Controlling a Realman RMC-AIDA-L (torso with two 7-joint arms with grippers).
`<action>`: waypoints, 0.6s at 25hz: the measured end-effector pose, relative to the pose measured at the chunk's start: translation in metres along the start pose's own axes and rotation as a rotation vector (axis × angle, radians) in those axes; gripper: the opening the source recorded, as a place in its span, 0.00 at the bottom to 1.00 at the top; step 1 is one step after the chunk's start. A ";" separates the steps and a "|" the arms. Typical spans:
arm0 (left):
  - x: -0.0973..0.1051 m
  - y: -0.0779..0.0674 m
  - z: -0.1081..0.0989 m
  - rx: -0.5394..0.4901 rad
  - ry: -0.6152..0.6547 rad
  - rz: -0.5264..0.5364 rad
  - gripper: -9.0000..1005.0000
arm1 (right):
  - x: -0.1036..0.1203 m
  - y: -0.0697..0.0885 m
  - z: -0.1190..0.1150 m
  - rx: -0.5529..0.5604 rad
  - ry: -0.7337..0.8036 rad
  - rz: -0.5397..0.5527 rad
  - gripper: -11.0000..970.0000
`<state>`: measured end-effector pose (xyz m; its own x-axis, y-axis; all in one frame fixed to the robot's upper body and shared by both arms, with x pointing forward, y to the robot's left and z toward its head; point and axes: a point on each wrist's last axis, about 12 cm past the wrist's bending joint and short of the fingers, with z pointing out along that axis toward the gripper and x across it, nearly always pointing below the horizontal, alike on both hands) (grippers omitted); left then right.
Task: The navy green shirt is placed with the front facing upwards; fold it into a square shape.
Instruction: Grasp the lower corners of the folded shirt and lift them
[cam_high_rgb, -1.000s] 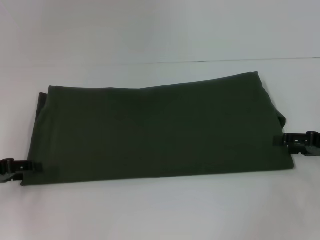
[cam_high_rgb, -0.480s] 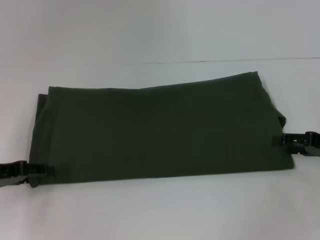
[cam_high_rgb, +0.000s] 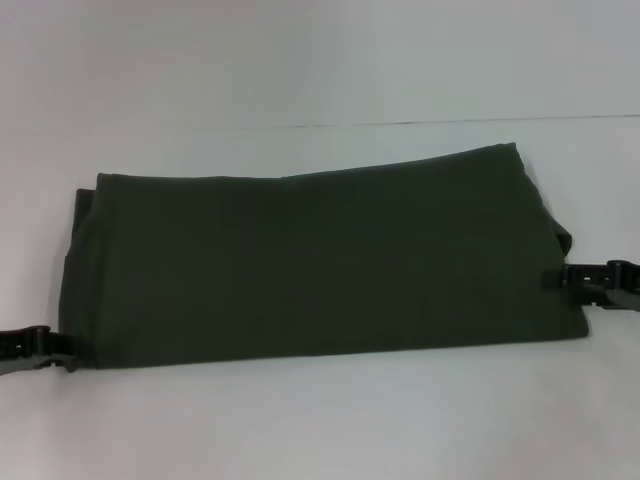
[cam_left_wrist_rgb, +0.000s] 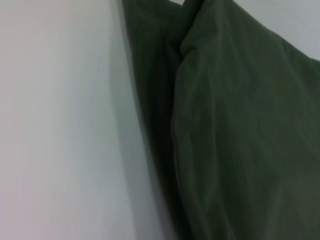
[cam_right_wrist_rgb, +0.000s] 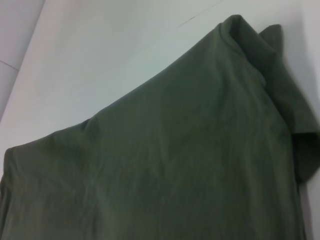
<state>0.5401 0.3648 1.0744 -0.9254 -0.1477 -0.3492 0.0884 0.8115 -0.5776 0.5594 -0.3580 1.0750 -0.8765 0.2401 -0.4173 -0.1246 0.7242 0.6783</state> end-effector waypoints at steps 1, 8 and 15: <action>0.000 0.000 0.000 0.000 0.000 0.001 0.45 | 0.000 0.001 0.000 -0.002 0.001 -0.001 0.82; -0.002 -0.001 -0.001 -0.002 -0.001 0.003 0.14 | -0.015 0.013 0.000 0.011 0.068 -0.005 0.82; -0.004 -0.002 -0.001 0.000 -0.003 0.003 0.06 | -0.049 0.036 0.004 0.159 0.154 0.044 0.82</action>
<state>0.5436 0.3640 1.0778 -0.9239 -0.1467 -0.3534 0.0915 0.8122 -0.5761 0.6001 -0.3411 1.1176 -0.9416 0.1806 -0.2841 -0.0209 0.8109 0.5848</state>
